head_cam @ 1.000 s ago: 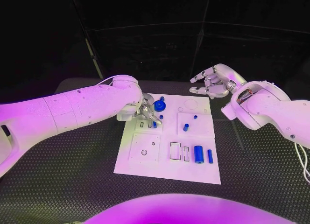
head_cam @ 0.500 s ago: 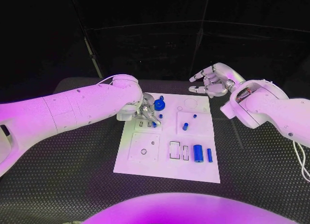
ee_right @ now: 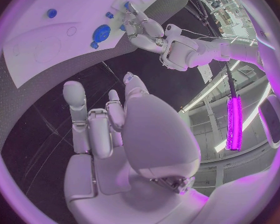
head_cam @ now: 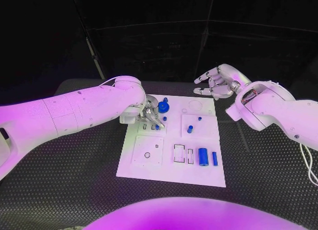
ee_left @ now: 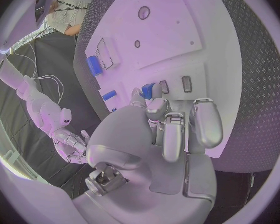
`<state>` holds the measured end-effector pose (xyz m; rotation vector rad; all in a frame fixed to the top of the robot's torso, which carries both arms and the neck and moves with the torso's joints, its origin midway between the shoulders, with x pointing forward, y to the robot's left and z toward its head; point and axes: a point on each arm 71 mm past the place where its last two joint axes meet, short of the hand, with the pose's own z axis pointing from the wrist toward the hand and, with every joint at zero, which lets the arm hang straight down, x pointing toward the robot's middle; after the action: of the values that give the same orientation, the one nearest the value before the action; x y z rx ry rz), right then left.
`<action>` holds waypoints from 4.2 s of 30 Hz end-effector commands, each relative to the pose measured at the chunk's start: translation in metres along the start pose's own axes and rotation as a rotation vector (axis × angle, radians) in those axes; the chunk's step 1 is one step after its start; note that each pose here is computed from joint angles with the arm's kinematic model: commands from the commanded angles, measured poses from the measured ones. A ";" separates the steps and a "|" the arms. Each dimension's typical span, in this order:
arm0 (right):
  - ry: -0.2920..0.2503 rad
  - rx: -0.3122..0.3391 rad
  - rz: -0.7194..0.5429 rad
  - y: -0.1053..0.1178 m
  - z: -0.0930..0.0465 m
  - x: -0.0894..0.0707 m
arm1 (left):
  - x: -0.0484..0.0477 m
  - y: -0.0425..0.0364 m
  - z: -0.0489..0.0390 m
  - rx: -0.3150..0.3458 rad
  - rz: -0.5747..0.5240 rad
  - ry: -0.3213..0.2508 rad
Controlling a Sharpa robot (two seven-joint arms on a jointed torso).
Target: Assemble the parts on the task board
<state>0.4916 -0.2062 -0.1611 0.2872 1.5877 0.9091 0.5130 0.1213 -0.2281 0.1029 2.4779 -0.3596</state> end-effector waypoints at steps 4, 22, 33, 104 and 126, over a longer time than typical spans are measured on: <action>0.006 -0.004 0.001 0.001 0.001 0.000 | -0.0002 -0.0011 -0.0010 0.009 -0.015 0.002; 0.014 0.004 -0.002 -0.002 0.003 0.000 | -0.0024 0.0059 -0.0046 0.050 -0.182 -0.032; 0.015 0.020 -0.006 -0.006 0.003 -0.002 | -0.0049 0.0218 -0.0124 0.053 -0.322 -0.095; 0.024 0.024 -0.007 -0.008 0.007 0.001 | 0.0243 0.0199 -0.0039 -0.010 -0.047 -0.167; 0.030 0.023 -0.007 -0.008 0.008 0.002 | 0.0303 0.0197 -0.0031 -0.014 -0.016 -0.117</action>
<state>0.5013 -0.2090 -0.1693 0.2940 1.6268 0.8841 0.4930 0.1400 -0.2441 0.0219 2.3329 -0.3690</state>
